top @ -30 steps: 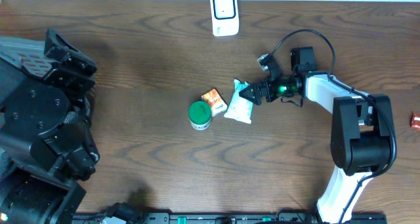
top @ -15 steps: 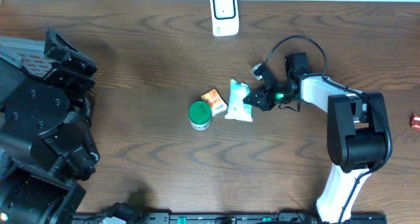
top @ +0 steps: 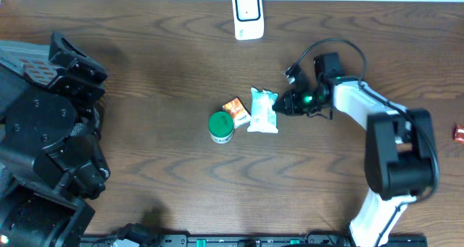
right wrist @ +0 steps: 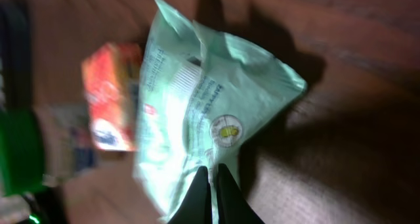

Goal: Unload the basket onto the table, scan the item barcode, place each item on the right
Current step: 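Regrasp the wipe pack at its end with the right gripper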

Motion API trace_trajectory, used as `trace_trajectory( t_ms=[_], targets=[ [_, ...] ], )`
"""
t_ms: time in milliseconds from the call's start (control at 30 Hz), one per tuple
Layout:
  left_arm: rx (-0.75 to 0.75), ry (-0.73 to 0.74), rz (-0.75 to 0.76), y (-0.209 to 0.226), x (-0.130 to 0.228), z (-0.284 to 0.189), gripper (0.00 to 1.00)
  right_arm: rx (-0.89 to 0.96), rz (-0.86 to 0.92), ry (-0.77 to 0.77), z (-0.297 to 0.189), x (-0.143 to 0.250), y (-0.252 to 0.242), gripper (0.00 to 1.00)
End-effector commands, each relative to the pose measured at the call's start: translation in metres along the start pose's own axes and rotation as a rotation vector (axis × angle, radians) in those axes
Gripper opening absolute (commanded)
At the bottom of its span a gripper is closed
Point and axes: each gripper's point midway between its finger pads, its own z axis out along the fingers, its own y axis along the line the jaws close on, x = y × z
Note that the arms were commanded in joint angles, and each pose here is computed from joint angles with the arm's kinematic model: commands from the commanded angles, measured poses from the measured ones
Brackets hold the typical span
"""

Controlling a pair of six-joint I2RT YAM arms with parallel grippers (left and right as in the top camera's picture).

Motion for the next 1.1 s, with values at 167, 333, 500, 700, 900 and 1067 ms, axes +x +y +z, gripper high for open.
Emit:
trace_trajectory(
  t_ms=[167,333,500,700,900,1067],
  targets=[
    [-0.014,-0.014,0.009,0.003,-0.004,-0.001,0.81,0.073,-0.151,-0.191,-0.052,-0.04,0.039,0.9],
    [-0.014,-0.014,0.009,0.003,-0.004,-0.001,0.82,0.044,-0.244,-0.184,-0.027,-0.047,0.025,0.99],
    [-0.014,-0.014,0.009,0.003,-0.004,-0.001,0.82,0.032,-0.279,-0.159,0.003,-0.055,0.003,0.99],
    [-0.015,-0.014,0.01,0.003,-0.004,-0.001,0.82,-0.051,-0.314,-0.11,0.026,-0.053,-0.002,0.99],
    [-0.015,-0.014,0.01,0.003,-0.004,-0.001,0.81,-0.133,-0.4,-0.008,0.032,-0.021,0.005,0.99],
    [-0.014,-0.013,0.01,0.003,-0.004,-0.001,0.81,-0.118,-0.46,0.085,0.032,0.004,-0.001,0.99]
  ],
)
